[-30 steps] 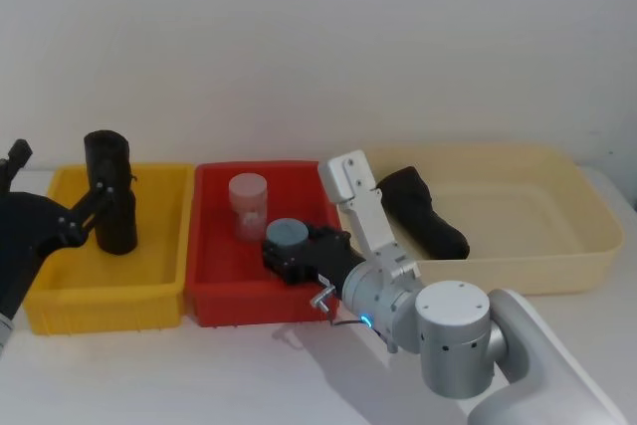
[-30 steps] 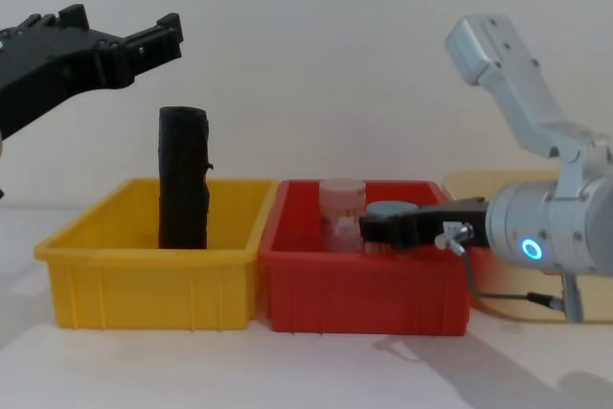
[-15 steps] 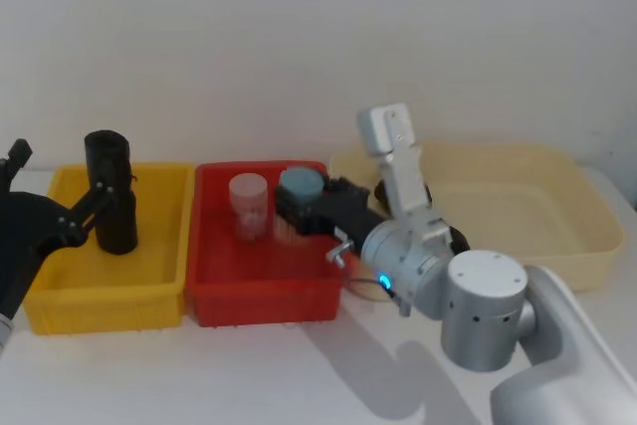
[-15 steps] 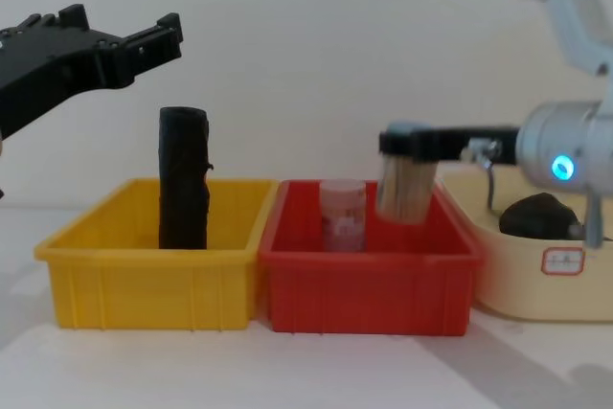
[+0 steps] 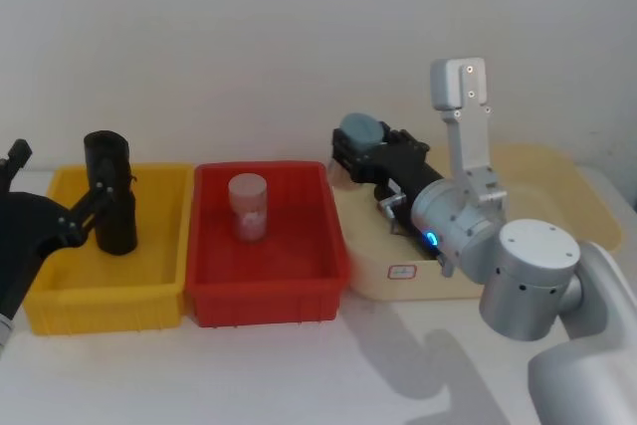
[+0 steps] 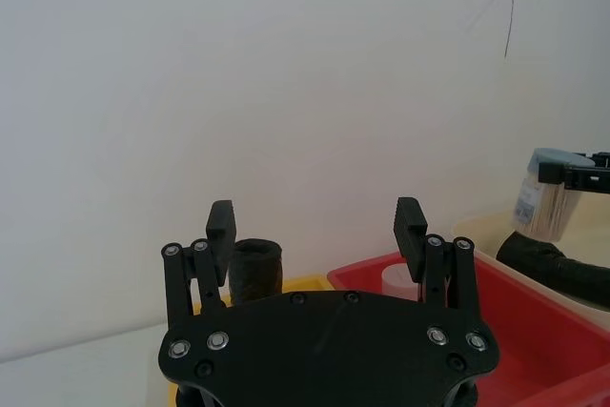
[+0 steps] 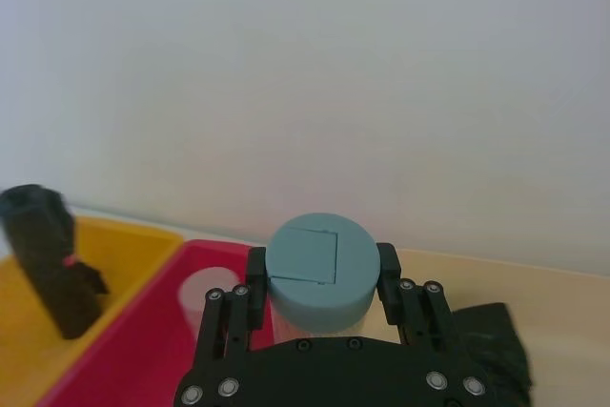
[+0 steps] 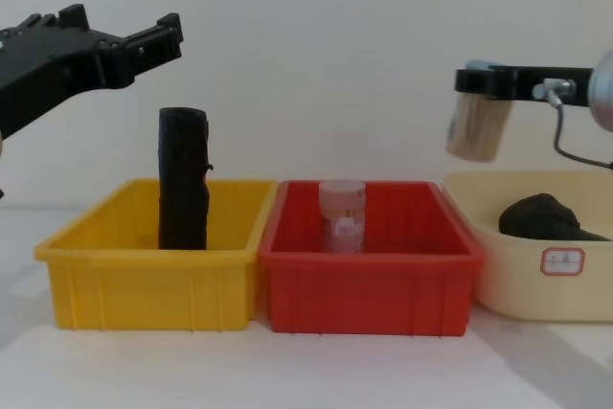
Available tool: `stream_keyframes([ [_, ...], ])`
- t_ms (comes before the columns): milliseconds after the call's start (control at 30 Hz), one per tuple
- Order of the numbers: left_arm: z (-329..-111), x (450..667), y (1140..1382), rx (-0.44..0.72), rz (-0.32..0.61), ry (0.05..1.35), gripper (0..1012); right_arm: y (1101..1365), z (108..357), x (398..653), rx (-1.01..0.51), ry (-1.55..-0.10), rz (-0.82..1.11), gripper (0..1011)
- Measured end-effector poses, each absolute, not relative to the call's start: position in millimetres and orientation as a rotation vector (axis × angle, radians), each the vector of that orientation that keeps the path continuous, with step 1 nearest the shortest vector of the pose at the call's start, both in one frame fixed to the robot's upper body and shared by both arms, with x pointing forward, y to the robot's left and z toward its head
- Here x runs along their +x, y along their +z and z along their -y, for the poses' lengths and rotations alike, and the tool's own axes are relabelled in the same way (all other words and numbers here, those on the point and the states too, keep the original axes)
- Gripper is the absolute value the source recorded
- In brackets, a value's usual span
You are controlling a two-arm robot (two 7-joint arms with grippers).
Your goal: Pick up the garbage bag with the one hand and transfer it to the other hand.
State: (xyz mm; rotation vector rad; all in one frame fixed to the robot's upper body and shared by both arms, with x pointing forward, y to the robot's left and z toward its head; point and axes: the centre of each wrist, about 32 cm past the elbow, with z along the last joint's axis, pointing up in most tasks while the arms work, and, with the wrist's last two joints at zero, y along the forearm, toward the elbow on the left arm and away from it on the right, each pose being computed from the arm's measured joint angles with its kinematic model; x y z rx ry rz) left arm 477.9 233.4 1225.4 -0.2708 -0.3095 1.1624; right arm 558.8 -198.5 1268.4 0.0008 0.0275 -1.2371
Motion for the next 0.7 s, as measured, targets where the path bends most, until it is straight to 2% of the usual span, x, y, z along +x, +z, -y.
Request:
stream_keyframes([
  [600, -233.4, 477.9, 1225.5, -0.271, 0.310, 1.162, 1002, 1239.5, 219.5, 567.1, -0.150, -1.323, -0.005, 665],
  [700, -233.4, 477.9, 1225.5, -0.271, 0.310, 1.162, 1001, 1235.5, 220.5, 567.0, -0.168, -1.326, -0.006, 723],
])
